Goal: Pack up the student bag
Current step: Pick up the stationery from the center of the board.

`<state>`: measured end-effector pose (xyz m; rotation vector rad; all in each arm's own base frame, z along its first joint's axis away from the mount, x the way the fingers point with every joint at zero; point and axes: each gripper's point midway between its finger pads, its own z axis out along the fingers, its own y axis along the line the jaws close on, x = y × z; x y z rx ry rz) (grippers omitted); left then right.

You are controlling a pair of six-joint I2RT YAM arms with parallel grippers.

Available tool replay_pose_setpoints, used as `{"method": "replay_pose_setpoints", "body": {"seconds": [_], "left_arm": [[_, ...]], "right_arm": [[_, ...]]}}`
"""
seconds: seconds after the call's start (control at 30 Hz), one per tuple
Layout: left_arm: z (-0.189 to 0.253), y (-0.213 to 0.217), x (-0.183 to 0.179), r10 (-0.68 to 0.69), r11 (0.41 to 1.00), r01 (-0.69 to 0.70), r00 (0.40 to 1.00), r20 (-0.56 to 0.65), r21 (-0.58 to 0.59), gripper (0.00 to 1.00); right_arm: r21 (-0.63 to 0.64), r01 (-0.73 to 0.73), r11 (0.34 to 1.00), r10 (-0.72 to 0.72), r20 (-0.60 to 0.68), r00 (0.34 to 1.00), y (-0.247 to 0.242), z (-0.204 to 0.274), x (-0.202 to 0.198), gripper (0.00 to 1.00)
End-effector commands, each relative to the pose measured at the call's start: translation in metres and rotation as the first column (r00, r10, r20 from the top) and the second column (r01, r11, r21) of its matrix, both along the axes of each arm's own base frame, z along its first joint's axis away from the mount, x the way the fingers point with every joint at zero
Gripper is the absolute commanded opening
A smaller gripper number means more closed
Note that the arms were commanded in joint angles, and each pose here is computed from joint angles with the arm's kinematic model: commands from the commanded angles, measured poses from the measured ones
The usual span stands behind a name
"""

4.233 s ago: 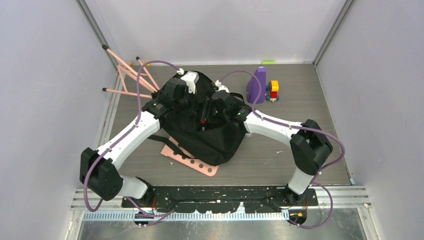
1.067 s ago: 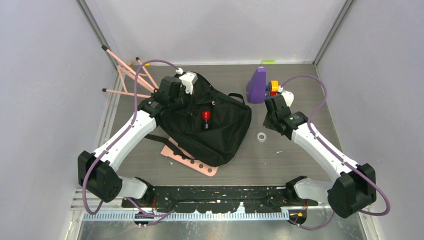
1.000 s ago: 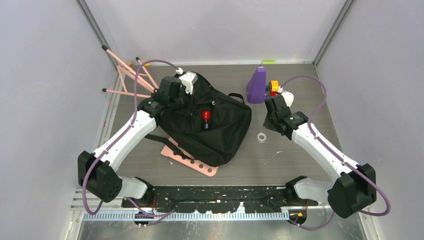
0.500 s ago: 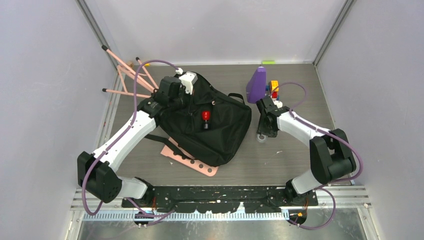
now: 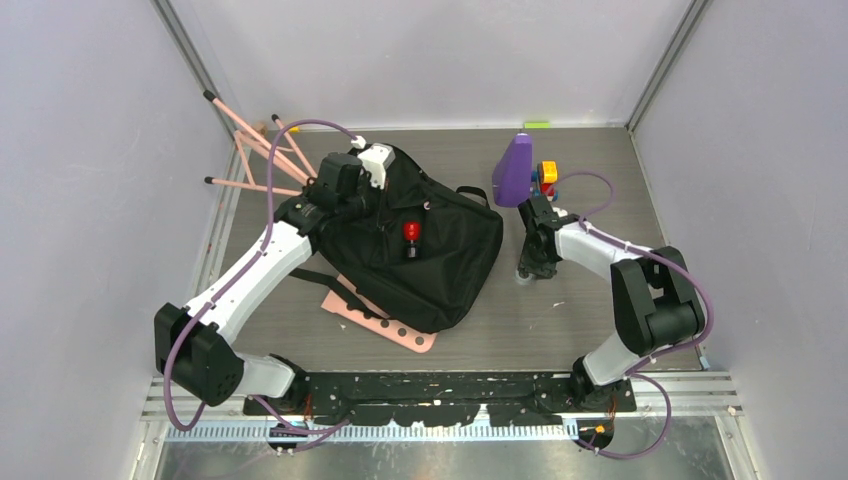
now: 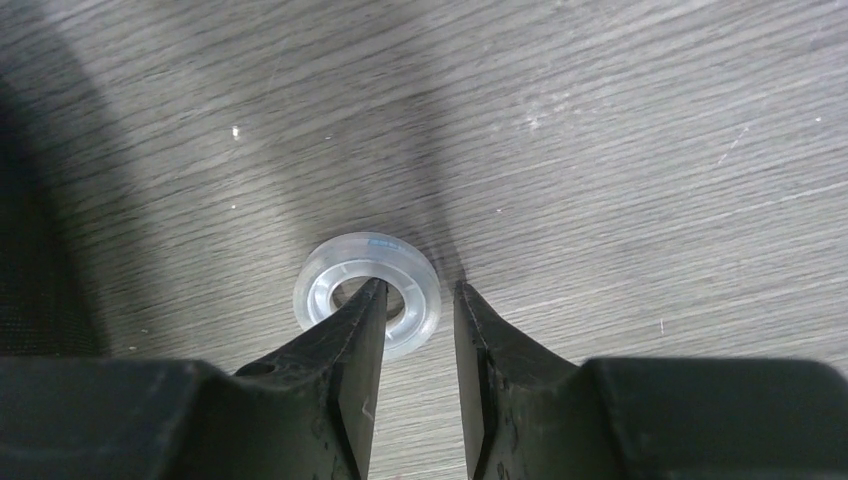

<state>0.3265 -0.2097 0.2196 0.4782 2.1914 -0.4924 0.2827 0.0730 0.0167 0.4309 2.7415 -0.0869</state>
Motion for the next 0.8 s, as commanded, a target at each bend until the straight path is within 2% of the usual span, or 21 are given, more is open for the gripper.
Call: {"method": "replay_pose_setpoints", "body": {"seconds": [0.0,0.13,0.2,0.27,0.3,0.5,0.77], "left_arm": [[0.022,0.009,-0.001,0.024,1.0,-0.023,0.998,0.058,-0.017,0.0],[0.021,0.01,-0.001,0.026,1.0,-0.025,0.998,0.057,-0.015,0.0],[0.022,0.01,-0.001,0.028,1.0,-0.027,0.998,0.061,-0.014,0.0],[0.021,0.01,0.0,0.029,1.0,-0.028,0.998,0.06,-0.012,0.0],[0.022,0.01,-0.001,0.029,1.0,-0.028,0.998,0.059,-0.013,0.0],[0.023,0.01,-0.001,0.027,0.999,-0.026,0.998,0.063,-0.018,0.0],[0.026,0.008,-0.002,0.022,0.999,-0.021,0.998,0.066,-0.028,0.0]], "right_arm": [[0.007,-0.024,1.0,0.025,-0.038,0.999,0.002,-0.008,-0.005,0.35],[0.035,-0.033,0.999,0.036,-0.075,0.997,0.008,-0.016,-0.01,0.26],[0.04,-0.034,0.999,0.037,-0.083,0.996,0.009,-0.019,-0.011,0.18],[0.047,-0.035,0.998,0.038,-0.078,0.996,0.01,-0.017,-0.011,0.04],[0.042,-0.033,0.999,0.037,-0.077,0.996,0.009,-0.015,-0.012,0.02],[0.02,-0.033,0.999,0.032,0.028,0.999,0.001,0.036,-0.006,0.01],[0.079,-0.098,0.992,0.083,0.178,0.981,0.018,0.125,-0.004,0.01]]}}
